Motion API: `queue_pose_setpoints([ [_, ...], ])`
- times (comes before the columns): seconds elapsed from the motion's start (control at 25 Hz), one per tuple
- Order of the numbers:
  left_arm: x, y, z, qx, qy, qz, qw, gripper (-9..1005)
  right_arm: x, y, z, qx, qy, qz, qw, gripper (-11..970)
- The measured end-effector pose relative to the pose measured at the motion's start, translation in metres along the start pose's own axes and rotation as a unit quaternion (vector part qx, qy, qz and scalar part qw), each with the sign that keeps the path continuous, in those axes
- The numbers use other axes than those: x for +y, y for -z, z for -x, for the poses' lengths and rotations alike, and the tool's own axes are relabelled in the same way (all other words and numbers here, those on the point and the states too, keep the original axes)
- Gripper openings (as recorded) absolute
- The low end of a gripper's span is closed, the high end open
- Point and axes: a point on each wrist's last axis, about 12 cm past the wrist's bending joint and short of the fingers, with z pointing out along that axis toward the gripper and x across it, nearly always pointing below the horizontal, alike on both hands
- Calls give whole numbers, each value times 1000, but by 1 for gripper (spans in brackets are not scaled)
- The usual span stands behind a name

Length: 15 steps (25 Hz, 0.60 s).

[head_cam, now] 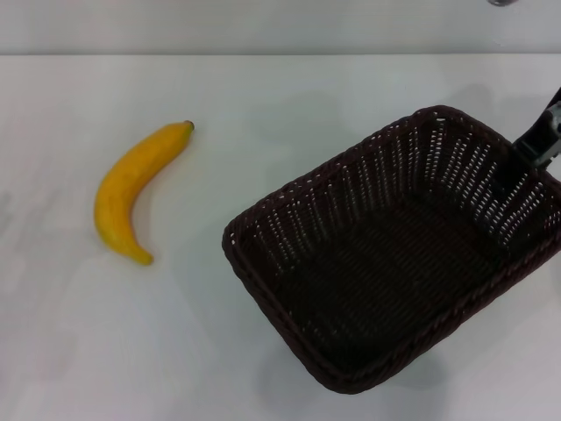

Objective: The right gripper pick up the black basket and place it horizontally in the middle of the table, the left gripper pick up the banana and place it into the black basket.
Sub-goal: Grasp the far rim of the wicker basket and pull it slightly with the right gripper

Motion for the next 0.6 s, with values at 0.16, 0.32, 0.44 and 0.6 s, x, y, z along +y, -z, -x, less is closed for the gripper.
queue_pose_setpoints([
  [0.16,-1,-4,0,2,-3,-5,1000,862,5,0,2,4,4,0,1000,763],
  [0.32,2,-5,1,7,-13,-5,1000,862,11,-4,2,12,-8,3,1000,575],
  [0.44,3,-5,2,7,-26,-1,1000,862,12,-1,3,6,-32,1,999,454],
  [0.6,5,-3,3,3,-57,6,998,862,14,2,1,8,-80,8,997,353],
])
